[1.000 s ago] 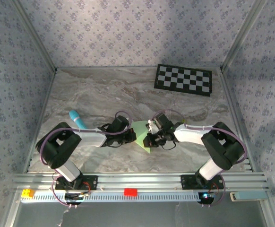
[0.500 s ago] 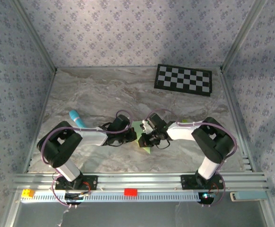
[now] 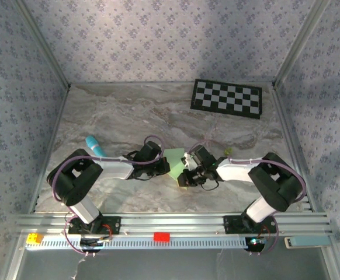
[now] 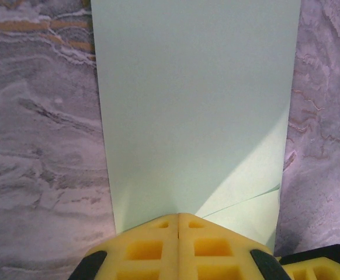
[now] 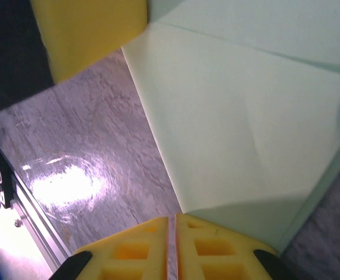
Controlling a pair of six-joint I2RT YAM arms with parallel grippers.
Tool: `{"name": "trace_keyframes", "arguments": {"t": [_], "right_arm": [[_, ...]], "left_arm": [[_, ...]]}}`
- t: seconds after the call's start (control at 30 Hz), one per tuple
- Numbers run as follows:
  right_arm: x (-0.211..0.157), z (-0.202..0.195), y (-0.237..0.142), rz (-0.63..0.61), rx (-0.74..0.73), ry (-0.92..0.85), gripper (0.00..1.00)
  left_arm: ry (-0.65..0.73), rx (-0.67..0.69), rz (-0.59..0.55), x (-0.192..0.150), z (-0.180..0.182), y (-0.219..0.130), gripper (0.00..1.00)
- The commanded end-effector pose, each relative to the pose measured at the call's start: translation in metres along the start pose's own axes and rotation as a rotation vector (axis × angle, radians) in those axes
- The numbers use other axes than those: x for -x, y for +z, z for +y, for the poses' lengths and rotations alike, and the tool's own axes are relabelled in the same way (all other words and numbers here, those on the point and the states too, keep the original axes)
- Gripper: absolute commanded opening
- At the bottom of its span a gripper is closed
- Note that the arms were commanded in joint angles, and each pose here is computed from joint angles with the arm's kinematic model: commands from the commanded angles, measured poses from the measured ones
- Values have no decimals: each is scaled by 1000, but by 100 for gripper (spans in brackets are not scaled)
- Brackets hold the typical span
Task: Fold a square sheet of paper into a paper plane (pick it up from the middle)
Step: Third fold the triangle at the center of the table, then fourth fold the wing at the center of the table.
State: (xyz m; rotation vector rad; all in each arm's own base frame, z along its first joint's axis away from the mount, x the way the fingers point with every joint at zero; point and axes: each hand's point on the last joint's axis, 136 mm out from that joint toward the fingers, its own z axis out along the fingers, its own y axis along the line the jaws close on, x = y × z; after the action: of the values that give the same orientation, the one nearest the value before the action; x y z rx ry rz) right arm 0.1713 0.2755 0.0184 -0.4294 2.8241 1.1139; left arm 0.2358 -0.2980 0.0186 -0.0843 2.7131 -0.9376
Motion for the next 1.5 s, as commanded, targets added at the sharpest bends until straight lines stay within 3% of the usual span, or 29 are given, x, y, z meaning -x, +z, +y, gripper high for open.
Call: {"name": "trace_keyframes", "arguments": {"t": [0.0, 0.27, 0.43, 0.6, 0.73, 1.03, 1.47], "right_arm": [[-31, -21, -3, 72, -52, 63, 13], [-27, -18, -20, 27, -35, 54, 15], [-10, -20, -41, -77, -85, 38, 18], [9, -37, -61, -185, -194, 74, 26], [20, -28, -66, -224, -170, 65, 37], [33, -9, -55, -198, -129, 14, 41], [45, 0, -32, -152, -88, -4, 38]], "left_arm": [[-24, 162, 69, -24, 46, 6, 0], [-42, 144, 62, -23, 41, 4, 0], [-59, 120, 37, -20, 31, -2, 0], [-121, 108, -15, -20, 22, -8, 1], [-127, 90, -66, -20, 10, -14, 3], [-58, 102, -152, -5, -3, -45, 23], [-84, 1, -96, 11, 3, -60, 36]]}}
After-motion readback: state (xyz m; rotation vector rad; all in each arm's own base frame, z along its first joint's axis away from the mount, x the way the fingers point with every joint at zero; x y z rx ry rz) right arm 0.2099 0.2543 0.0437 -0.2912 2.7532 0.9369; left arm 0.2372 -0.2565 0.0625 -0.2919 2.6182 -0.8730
